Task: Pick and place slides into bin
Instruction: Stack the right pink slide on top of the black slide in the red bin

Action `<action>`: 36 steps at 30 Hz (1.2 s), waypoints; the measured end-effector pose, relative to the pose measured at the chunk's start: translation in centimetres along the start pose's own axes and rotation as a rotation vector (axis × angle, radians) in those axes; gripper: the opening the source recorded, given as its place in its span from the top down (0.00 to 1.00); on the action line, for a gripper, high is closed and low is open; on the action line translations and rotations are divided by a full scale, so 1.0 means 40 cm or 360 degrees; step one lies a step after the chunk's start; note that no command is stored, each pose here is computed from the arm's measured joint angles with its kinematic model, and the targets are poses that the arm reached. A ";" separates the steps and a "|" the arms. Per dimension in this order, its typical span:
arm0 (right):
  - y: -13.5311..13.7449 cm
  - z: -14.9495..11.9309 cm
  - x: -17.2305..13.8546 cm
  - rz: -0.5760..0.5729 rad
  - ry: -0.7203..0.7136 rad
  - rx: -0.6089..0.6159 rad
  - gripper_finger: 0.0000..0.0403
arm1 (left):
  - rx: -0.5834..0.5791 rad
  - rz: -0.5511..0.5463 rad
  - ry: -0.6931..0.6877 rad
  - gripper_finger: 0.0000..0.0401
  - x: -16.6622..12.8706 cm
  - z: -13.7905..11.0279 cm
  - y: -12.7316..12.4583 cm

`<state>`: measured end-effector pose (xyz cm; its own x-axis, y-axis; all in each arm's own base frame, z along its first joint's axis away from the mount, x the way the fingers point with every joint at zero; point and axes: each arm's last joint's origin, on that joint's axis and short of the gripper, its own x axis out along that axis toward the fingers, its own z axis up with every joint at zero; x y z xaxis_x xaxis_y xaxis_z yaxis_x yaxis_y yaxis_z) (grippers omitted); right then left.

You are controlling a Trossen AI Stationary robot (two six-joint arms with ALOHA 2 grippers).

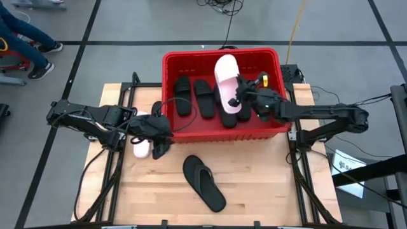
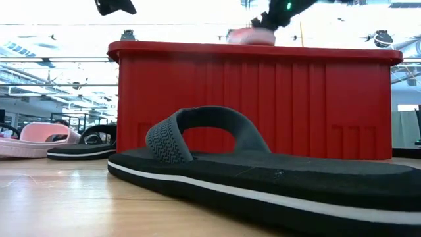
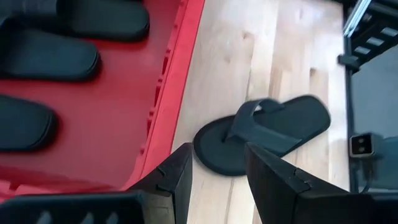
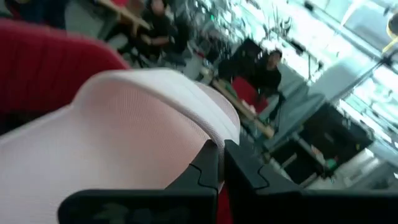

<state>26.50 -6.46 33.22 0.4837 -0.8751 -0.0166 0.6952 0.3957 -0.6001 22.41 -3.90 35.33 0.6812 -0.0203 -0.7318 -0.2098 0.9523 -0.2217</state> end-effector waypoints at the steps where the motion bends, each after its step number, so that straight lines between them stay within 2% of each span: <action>1: 0.010 -0.017 0.012 0.0008 0.0025 0.0001 1.00 | -0.0002 -0.0007 -0.0016 0.65 0.000 0.002 -0.001; 8: 0.083 -0.130 0.053 0.0022 0.0157 -0.0065 1.00 | -0.0004 -0.0069 -0.0148 0.65 -0.001 0.023 -0.011; 21: 0.174 -0.274 0.081 0.0015 0.0260 -0.0107 1.00 | 0.0003 -0.0093 -0.0248 0.65 -0.003 0.037 -0.015; 27: 0.205 -0.315 0.096 0.0035 0.0330 -0.0175 1.00 | -0.0004 -0.0092 -0.0302 0.65 -0.005 0.044 -0.017; 36: 0.203 -0.334 0.114 -0.0002 0.0374 -0.0078 1.00 | -0.0009 -0.0098 -0.0315 0.65 -0.005 0.046 -0.018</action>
<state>27.25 -10.97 17.57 0.3417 -0.9187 -0.1982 0.6664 0.3856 -0.6382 23.72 -4.02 36.83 0.8173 -0.0174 -0.5760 -0.1673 0.9494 -0.2660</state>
